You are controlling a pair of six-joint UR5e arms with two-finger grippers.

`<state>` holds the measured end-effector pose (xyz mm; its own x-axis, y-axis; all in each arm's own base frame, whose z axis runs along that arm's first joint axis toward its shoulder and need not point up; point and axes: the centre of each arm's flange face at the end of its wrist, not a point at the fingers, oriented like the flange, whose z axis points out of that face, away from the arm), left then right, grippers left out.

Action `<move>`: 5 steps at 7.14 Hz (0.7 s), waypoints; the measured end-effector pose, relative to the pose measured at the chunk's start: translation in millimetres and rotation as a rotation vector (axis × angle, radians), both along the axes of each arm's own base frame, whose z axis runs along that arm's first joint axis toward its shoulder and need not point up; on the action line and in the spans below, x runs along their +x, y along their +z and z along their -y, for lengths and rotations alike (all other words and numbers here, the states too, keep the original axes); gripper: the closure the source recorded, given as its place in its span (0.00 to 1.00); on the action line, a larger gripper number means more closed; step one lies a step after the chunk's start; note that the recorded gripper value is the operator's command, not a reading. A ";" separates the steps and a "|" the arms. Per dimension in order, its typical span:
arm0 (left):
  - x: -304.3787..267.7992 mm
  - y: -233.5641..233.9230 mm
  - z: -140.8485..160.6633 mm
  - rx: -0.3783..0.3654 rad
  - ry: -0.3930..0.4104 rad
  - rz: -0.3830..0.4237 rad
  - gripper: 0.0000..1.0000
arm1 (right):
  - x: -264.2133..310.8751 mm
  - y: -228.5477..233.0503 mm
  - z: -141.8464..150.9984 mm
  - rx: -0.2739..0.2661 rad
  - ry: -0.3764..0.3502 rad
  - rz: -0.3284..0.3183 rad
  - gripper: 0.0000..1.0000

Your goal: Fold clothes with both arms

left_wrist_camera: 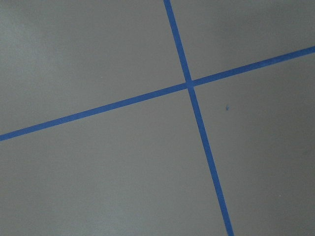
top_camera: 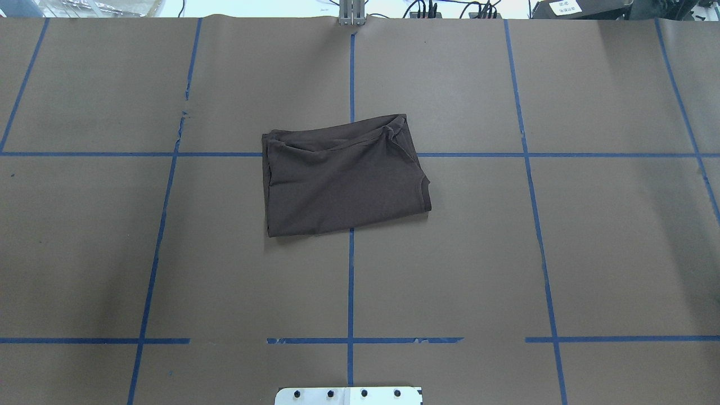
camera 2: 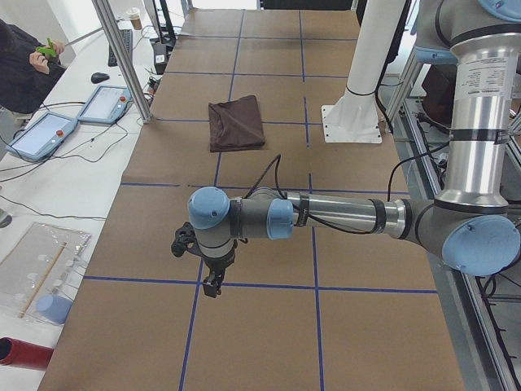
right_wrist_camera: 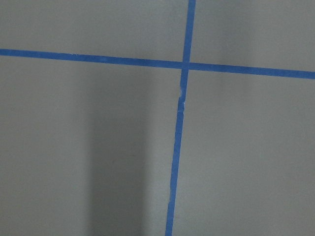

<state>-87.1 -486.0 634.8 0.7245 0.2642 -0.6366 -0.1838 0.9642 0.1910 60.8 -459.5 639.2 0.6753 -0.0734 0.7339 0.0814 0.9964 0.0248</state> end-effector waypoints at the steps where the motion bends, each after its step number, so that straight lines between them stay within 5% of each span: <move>1: -0.1 -0.2 0.3 -0.019 -0.023 -0.001 0.00 | 1.7 0.4 -0.3 -0.002 0.004 -0.005 0.00; 5: 0.1 1.2 1.4 -0.105 -0.135 -0.004 0.00 | 2.6 -0.5 0.3 -0.005 0.010 -0.007 0.00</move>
<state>-87.0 -487.4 636.0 0.7460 0.0969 -0.6588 -0.0510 0.9948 0.0885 63.4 -459.8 638.8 0.6810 -0.0627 0.7296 0.0713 0.9973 0.0192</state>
